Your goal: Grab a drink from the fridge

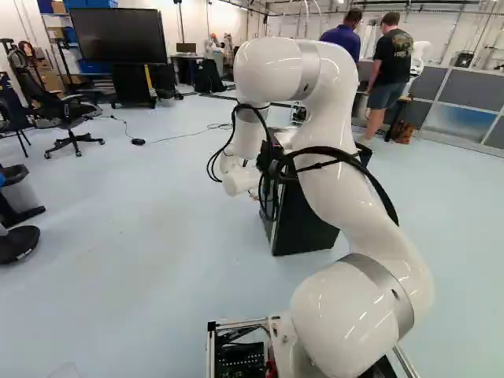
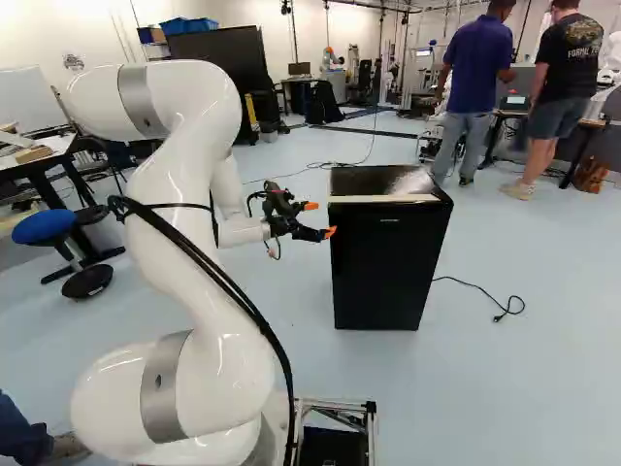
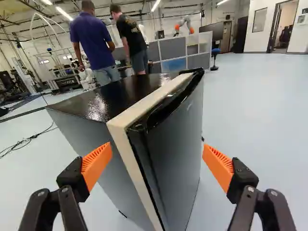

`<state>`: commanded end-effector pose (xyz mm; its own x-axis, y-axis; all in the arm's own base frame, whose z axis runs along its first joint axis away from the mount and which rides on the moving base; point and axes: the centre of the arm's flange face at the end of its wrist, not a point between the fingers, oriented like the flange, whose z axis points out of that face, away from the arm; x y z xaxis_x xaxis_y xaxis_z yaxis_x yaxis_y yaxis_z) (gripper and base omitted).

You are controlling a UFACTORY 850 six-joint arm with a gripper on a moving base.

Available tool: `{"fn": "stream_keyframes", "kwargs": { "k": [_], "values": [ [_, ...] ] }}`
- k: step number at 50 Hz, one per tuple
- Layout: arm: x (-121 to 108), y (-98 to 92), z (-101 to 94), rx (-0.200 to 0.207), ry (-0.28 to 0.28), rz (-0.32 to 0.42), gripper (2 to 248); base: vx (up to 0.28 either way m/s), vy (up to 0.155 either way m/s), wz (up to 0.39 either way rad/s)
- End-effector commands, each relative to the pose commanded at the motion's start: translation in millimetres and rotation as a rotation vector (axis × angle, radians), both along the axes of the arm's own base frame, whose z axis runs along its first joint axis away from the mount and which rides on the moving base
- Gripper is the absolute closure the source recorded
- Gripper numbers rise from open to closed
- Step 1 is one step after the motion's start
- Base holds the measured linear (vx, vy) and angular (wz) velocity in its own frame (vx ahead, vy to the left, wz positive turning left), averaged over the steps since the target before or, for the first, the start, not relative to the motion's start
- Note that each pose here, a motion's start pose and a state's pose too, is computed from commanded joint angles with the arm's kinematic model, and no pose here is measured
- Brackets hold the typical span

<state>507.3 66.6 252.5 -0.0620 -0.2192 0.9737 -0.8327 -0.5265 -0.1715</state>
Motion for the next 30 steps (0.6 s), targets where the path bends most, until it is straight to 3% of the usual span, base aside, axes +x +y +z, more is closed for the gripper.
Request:
{"fn": "stream_keyframes", "kwargs": {
  "k": [30],
  "values": [
    [15,-16.0,-1.0,0.005,-0.017,-0.04,3,0.0,0.0,0.0]
  ]
}}
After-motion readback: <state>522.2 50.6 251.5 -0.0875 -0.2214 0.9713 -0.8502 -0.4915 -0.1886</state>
